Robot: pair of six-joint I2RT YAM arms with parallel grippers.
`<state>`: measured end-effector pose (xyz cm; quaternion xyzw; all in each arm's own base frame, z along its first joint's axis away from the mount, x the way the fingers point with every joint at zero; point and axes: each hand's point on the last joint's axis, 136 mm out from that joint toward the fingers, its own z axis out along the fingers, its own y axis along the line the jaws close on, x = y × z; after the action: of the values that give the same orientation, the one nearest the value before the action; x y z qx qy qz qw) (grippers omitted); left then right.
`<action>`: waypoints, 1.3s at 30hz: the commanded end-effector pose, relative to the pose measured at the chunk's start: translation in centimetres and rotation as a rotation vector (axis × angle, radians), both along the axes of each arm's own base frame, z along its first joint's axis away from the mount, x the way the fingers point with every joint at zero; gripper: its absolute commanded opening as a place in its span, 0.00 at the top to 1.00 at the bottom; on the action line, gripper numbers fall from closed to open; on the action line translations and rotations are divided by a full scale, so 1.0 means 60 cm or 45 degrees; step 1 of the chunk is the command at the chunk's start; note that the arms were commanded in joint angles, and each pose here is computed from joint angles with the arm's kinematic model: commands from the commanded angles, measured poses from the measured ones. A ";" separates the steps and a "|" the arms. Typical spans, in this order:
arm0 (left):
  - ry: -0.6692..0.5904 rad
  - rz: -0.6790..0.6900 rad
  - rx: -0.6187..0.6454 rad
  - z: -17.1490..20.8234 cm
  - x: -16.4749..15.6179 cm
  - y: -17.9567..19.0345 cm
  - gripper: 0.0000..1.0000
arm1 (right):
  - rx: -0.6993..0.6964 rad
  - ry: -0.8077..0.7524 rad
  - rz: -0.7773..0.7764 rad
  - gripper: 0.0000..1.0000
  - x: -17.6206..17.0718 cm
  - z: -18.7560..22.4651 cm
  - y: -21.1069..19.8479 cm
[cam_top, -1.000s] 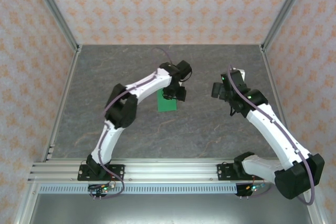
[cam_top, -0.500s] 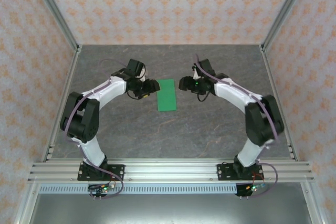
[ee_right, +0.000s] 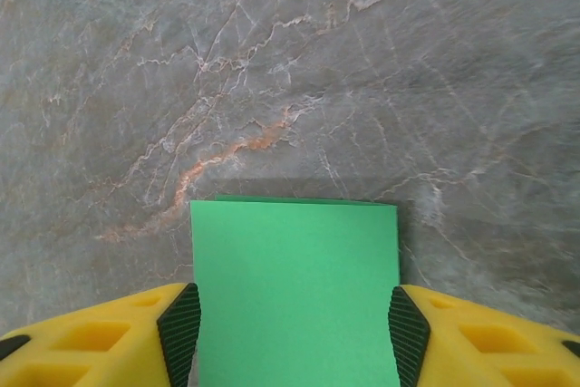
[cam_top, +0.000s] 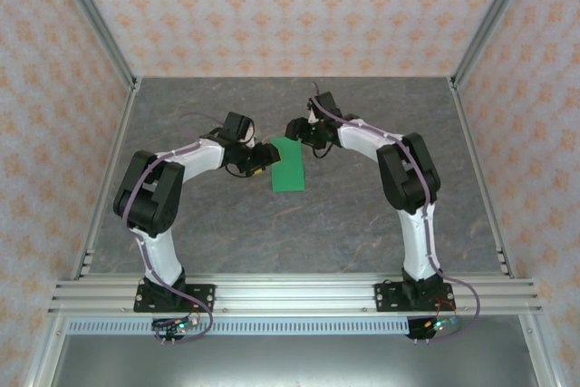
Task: Fold a paper plane with a square sheet of paper (fold left side to right side)
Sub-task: Third fold the triangle at the center of the table.
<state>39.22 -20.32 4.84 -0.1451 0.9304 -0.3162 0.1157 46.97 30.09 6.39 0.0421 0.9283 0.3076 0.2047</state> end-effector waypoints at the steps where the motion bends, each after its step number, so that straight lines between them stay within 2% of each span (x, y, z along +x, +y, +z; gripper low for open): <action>1: 0.028 -0.004 -0.039 -0.019 -0.004 -0.013 0.41 | 0.027 0.022 -0.003 0.40 0.010 -0.010 0.014; 13: 0.067 -0.076 -0.041 -0.034 -0.006 -0.051 0.44 | -0.017 0.083 0.009 0.42 -0.002 -0.045 0.012; 17: 0.062 -0.073 -0.034 -0.030 -0.005 -0.050 0.50 | -0.045 0.086 0.016 0.42 -0.007 -0.050 0.007; 22: 0.062 -0.075 -0.034 -0.027 -0.006 -0.052 0.62 | -0.057 0.090 0.018 0.42 -0.010 -0.055 0.004; 30: 0.047 -0.074 -0.022 -0.017 -0.007 -0.051 0.69 | -0.067 0.078 0.023 0.42 -0.010 -0.050 0.002; 33: 0.049 -0.072 0.002 -0.018 -0.010 -0.046 0.74 | -0.075 0.063 0.026 0.42 -0.009 -0.046 0.001; 37: 0.063 -0.063 0.005 -0.021 -0.012 -0.043 0.85 | -0.086 -0.053 0.044 0.40 -0.001 -0.006 -0.004; 39: 0.069 -0.045 0.010 -0.021 -0.013 -0.041 0.89 | -0.107 -0.167 0.040 0.35 0.002 0.033 -0.014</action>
<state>38.06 -23.07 2.83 -0.1279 0.9366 -0.3170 0.0772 46.71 30.25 4.39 0.0225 0.9354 0.2922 0.1980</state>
